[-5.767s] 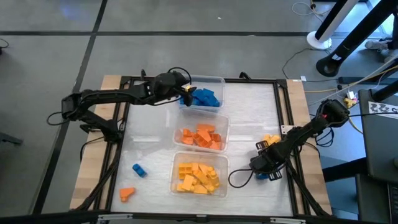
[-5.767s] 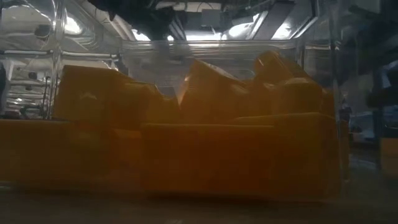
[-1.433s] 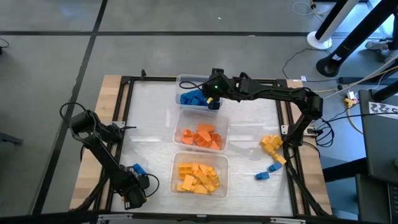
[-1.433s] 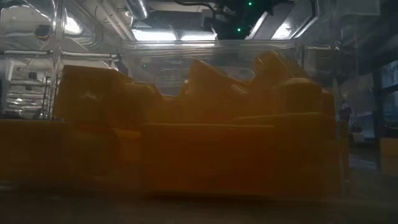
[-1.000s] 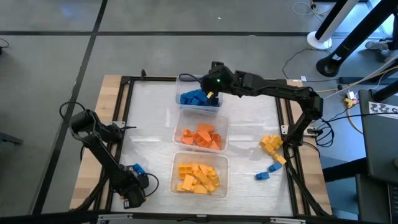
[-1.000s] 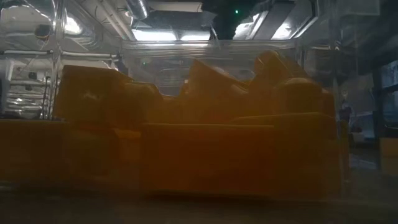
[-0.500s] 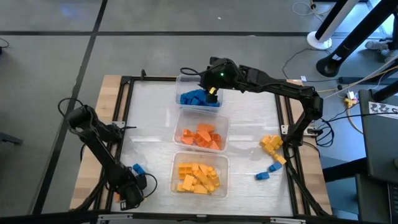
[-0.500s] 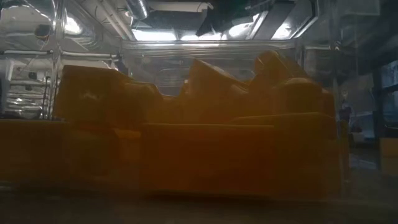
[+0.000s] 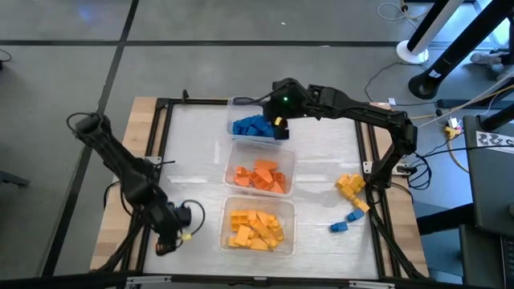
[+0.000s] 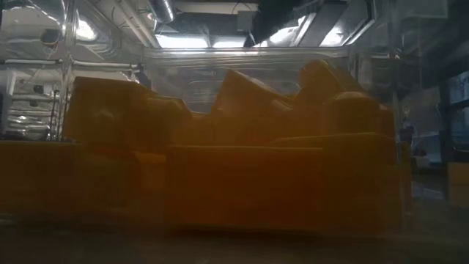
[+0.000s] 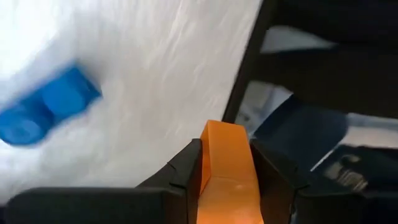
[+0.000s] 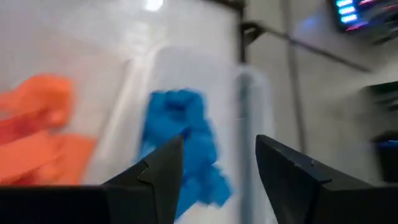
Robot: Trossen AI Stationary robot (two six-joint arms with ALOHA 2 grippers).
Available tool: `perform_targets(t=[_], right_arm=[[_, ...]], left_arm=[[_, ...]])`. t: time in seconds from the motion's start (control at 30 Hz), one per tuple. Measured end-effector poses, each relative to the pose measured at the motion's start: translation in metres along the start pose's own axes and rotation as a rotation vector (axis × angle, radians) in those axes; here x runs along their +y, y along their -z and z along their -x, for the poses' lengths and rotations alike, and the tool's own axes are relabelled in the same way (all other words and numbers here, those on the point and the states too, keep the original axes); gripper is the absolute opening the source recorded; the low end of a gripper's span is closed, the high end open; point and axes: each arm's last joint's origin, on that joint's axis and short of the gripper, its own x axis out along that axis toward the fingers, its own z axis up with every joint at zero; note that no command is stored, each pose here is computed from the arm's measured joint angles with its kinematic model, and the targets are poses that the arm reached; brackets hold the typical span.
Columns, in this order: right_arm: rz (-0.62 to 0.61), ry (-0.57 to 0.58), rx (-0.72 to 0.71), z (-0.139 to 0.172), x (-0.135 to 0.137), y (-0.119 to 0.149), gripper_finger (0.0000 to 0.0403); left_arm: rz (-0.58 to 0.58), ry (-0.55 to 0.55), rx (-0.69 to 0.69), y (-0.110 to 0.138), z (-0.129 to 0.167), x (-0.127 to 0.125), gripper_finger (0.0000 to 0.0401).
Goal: Sort blocks
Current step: Put the orange game piece into the middle transparent bin
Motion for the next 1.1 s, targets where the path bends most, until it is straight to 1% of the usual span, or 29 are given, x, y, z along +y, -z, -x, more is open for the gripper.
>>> perform_targets(t=[0.1, 0.2, 0.3, 0.37, 0.47, 0.53, 0.6, 0.7, 0.77, 0.9, 1.0, 1.1], right_arm=[[0.004, -0.131, 0.030, 0.001, 0.009, 0.005, 0.0200], [0.004, -0.233, 0.067, 0.005, 0.024, 0.006, 0.0200], [0.044, -0.313, 0.130, 0.019, 0.042, 0.007, 0.0200], [0.063, -0.357, 0.186, 0.032, 0.052, 0.010, 0.0200], [0.036, -0.381, 0.261, 0.055, 0.063, 0.015, 0.0200], [-0.012, -0.389, 0.303, 0.073, 0.071, 0.018, 0.0200], [-0.070, -0.381, 0.342, 0.089, 0.080, 0.019, 0.0200], [-0.148, -0.339, 0.420, 0.107, 0.097, 0.021, 0.0200], [-0.193, -0.306, 0.476, 0.116, 0.112, 0.021, 0.0200], [-0.275, -0.299, 0.484, 0.125, 0.147, 0.016, 0.0200], [-0.339, -0.288, 0.541, 0.127, 0.174, 0.017, 0.0200], [-0.413, -0.260, 0.608, 0.127, 0.201, 0.025, 0.0200]], left_arm=[[-0.016, 0.052, -0.108, -0.008, 0.024, 0.007, 0.0102], [-0.015, 0.069, -0.265, -0.019, 0.047, 0.017, 0.0102], [-0.010, 0.045, -0.444, -0.032, 0.068, 0.030, 0.0102], [-0.016, 0.009, -0.562, -0.042, 0.079, 0.038, 0.0103], [-0.047, -0.033, -0.743, -0.063, 0.093, 0.046, 0.0103], [-0.091, -0.056, -0.855, -0.080, 0.101, 0.050, 0.0103], [-0.154, -0.077, -0.959, -0.098, 0.107, 0.051, 0.0103], [-0.232, -0.128, -1.078, -0.124, 0.112, 0.057, 0.0103], [-0.261, -0.169, -1.129, -0.138, 0.114, 0.063, 0.0104], [-0.276, -0.254, -1.168, -0.161, 0.114, 0.078, 0.0104], [-0.265, -0.309, -1.146, -0.172, 0.109, 0.089, 0.0104], [-0.254, -0.343, -1.121, -0.181, 0.103, 0.097, 0.0108]])
